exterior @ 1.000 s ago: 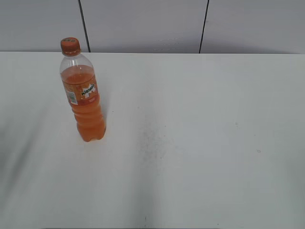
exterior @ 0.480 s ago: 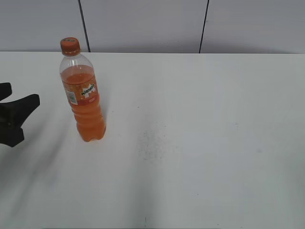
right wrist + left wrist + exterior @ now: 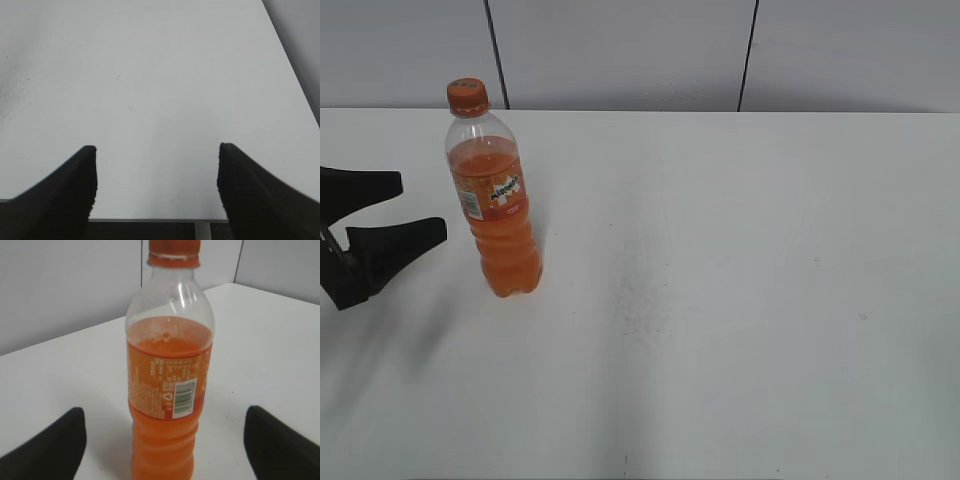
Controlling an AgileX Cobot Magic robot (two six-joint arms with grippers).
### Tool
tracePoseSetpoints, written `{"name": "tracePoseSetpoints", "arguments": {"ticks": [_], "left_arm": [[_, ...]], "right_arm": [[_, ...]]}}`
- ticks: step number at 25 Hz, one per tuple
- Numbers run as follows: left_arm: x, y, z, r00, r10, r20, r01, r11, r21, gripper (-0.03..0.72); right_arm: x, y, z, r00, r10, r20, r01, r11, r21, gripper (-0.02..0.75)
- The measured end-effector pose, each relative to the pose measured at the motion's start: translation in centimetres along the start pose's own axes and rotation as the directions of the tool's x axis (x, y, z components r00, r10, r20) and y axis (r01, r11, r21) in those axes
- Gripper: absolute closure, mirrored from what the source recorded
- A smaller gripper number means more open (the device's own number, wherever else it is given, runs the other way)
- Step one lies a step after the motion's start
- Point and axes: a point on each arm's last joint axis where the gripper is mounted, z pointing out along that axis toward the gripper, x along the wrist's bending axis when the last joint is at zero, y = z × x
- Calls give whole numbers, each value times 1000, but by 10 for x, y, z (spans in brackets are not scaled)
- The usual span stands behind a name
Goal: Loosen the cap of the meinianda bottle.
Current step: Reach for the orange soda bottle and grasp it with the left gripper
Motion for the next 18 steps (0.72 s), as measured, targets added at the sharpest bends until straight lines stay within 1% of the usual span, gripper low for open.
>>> {"name": "tracePoseSetpoints", "arguments": {"ticks": [2,4,7,9,13,18], "left_arm": [[10,-1,7,996,42,80,-44,999,21,104],[18,-4,15,983,55,176,-65,996,54,104],[34,-7,26,965,50,258,-75,993,87,104],[43,-8,32,958,59,280,-89,991,96,104],[53,-14,38,954,54,293,-89,991,105,98],[61,-31,47,951,21,308,-62,990,124,95]], "right_arm": [[0,0,0,1000,0,0,0,1000,0,175],[0,0,0,1000,0,0,0,1000,0,175],[0,0,0,1000,0,0,0,1000,0,175],[0,0,0,1000,0,0,0,1000,0,175],[0,0,0,1000,0,0,0,1000,0,175],[0,0,0,1000,0,0,0,1000,0,175]]}}
